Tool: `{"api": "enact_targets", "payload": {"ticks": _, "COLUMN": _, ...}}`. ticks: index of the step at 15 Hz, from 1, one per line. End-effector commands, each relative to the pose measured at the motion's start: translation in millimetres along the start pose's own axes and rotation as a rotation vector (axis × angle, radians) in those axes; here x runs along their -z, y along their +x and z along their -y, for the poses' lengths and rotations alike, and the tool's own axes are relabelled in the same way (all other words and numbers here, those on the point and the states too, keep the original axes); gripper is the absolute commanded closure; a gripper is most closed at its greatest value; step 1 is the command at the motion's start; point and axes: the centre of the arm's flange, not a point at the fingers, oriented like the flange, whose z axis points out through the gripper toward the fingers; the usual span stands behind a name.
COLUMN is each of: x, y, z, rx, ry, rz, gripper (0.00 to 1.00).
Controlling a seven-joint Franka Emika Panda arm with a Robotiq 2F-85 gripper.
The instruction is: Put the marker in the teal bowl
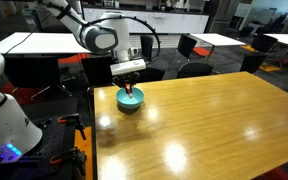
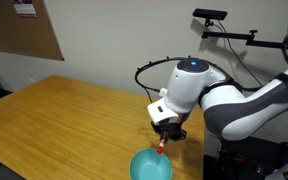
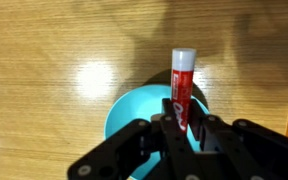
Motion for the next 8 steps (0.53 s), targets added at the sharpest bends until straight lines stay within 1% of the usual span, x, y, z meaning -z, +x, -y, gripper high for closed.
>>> {"api": "enact_targets", "payload": {"ticks": 1, "x": 4, "y": 18, "z": -7, "rx": 0.037, "ry": 0.023, "rz": 0.015, "gripper": 0.95}}
{"api": "enact_targets", "payload": {"ticks": 8, "x": 1, "y": 48, "z": -14, "rx": 0.126, "ry": 0.039, "rz": -0.001, "gripper": 0.95}}
